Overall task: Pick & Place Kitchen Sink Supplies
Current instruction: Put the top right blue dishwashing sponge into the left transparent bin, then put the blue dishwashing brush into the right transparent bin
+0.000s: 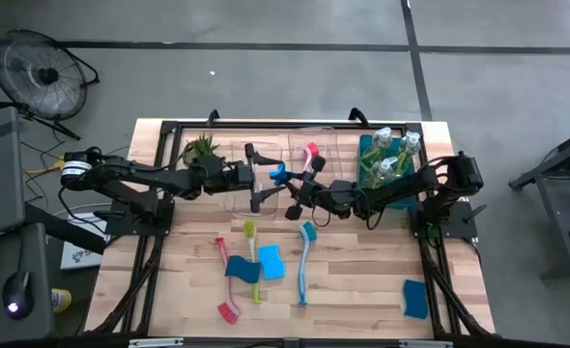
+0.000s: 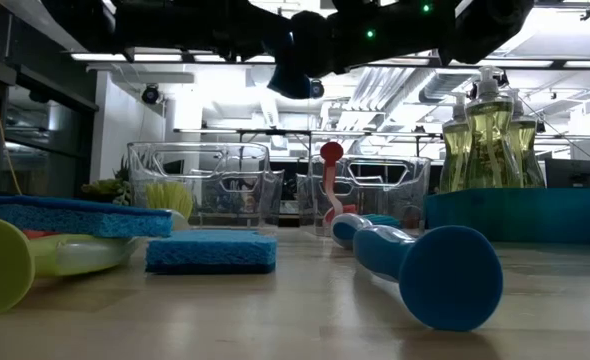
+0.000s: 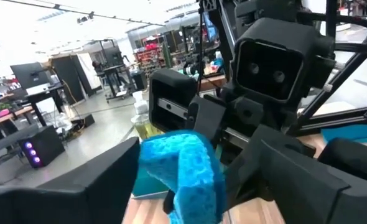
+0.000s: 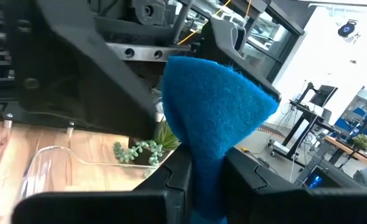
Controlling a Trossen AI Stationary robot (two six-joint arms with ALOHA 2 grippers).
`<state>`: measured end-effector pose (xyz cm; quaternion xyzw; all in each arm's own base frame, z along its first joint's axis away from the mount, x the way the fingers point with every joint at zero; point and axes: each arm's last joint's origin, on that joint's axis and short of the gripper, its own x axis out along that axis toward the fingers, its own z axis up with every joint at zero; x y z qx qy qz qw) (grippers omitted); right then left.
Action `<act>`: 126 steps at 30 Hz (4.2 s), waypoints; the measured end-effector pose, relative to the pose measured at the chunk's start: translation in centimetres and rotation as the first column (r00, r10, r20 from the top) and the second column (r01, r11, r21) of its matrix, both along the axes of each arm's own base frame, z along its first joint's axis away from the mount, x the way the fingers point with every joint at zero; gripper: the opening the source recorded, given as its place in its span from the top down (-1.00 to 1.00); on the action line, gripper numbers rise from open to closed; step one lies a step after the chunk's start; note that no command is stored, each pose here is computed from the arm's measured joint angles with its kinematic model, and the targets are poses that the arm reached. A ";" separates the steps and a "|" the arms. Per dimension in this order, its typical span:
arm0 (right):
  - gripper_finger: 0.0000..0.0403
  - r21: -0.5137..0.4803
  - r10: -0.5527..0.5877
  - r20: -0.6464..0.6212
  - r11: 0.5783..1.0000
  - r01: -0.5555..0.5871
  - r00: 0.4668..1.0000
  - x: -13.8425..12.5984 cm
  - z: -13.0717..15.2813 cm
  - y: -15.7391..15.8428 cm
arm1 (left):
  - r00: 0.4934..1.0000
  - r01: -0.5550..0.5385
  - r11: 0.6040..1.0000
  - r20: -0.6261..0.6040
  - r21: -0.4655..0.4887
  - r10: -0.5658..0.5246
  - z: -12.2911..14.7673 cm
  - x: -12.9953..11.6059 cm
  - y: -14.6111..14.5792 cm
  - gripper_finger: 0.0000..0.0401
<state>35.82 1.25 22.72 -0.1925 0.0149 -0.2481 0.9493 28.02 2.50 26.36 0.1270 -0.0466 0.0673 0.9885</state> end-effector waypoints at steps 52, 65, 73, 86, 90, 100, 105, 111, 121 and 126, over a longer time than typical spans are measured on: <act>-0.18 0.073 -0.032 -0.033 0.997 0.034 0.999 -0.5 0.1 0.3 | 0.994 -0.066 0.998 -0.081 0.014 0.067 0.3 -1.1 1.4 0.92; -0.15 0.199 0.018 -0.168 0.980 0.016 0.986 -2.1 0.3 1.9 | 0.923 -0.051 0.988 -0.372 0.147 0.103 -1.6 -2.7 3.5 0.85; -0.15 0.206 0.019 -0.174 0.978 0.017 0.984 -2.1 0.2 2.0 | 0.840 -0.004 0.975 -0.528 0.222 0.123 -3.1 -3.3 4.0 0.84; -0.12 0.225 0.052 -0.169 0.974 -0.012 0.984 -2.1 0.2 2.1 | 0.770 0.151 0.950 -0.635 0.274 0.061 -4.3 -3.8 3.6 0.83; -0.11 0.226 0.056 -0.168 0.974 -0.017 0.984 -2.1 0.2 2.3 | 0.769 0.179 0.946 -0.638 0.272 0.038 -4.3 -3.8 3.5 0.83; -0.13 0.225 0.063 -0.169 0.974 -0.024 0.984 -2.1 0.2 2.5 | 0.762 0.152 0.963 -0.647 0.222 0.029 -4.4 -3.9 3.5 0.57; -0.13 0.226 0.067 -0.169 0.974 -0.028 0.983 -2.1 0.2 2.6 | 0.759 0.152 0.964 -0.650 0.220 0.029 -4.5 -3.9 3.5 0.39; -0.13 0.231 0.088 -0.169 0.972 -0.047 0.982 -2.1 0.2 2.7 | 0.761 0.135 0.970 -0.649 0.201 0.029 -4.5 -3.9 3.5 0.31; -0.12 0.348 0.215 -0.206 0.928 -0.134 0.955 -3.7 1.3 3.3 | 0.816 0.154 0.969 -0.578 0.191 -0.015 -2.2 -4.0 3.3 0.22; -0.08 0.516 0.312 -0.206 0.840 -0.169 0.927 -5.1 2.1 3.3 | 0.858 0.134 0.966 -0.513 0.220 -0.002 -0.1 -5.4 2.9 0.22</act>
